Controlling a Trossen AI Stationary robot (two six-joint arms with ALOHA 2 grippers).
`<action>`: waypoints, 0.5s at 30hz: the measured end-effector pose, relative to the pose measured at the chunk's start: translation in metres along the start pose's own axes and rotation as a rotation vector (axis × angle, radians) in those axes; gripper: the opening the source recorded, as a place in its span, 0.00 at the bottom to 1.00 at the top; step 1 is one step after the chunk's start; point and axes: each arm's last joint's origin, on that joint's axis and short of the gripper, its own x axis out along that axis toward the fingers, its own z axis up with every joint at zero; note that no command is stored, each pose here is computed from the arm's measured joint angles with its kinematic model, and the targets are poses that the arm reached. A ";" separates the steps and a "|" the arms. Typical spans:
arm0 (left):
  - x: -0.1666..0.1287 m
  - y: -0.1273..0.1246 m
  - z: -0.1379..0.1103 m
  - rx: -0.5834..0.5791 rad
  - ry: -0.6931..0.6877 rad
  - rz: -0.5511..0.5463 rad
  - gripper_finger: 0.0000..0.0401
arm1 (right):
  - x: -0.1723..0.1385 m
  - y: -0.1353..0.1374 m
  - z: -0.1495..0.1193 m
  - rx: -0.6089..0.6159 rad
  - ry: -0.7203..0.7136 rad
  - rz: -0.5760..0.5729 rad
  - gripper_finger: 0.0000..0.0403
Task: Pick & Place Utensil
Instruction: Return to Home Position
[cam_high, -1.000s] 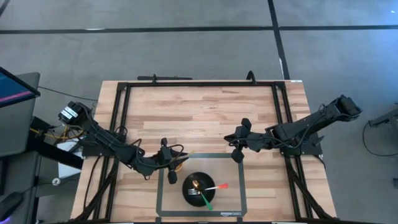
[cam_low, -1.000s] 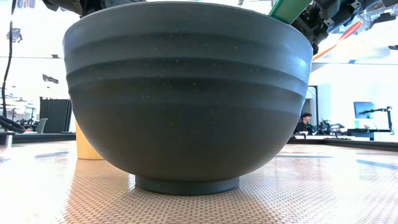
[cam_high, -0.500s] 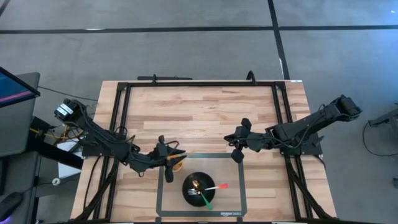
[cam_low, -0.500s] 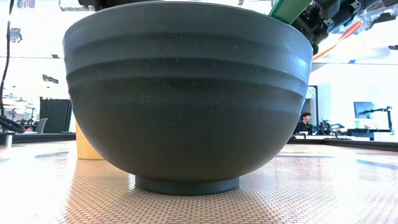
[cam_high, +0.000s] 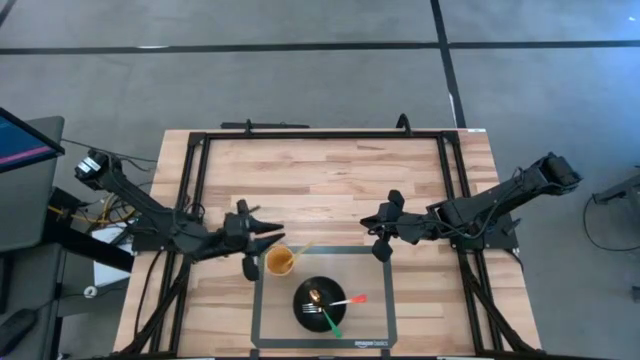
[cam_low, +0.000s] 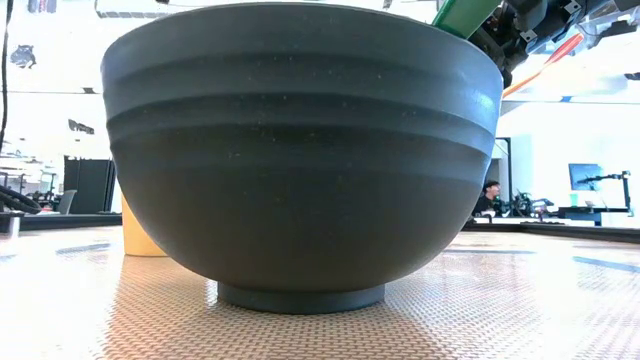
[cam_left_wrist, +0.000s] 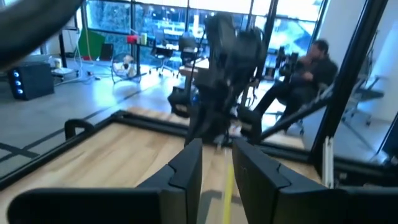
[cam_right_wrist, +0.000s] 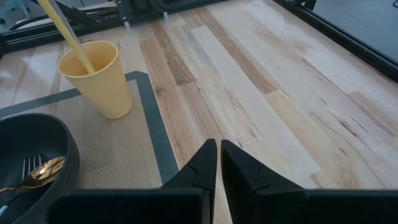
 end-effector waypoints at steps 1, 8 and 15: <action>-0.002 0.002 0.004 -0.012 -0.011 -0.001 0.22 | 0.000 0.000 0.000 0.000 0.000 0.000 0.04; -0.011 0.011 0.020 -0.047 -0.059 -0.004 0.22 | 0.000 0.000 0.000 0.000 0.000 0.000 0.04; -0.016 0.017 0.027 0.037 -0.082 0.046 0.22 | 0.000 -0.001 0.001 -0.010 -0.003 -0.002 0.04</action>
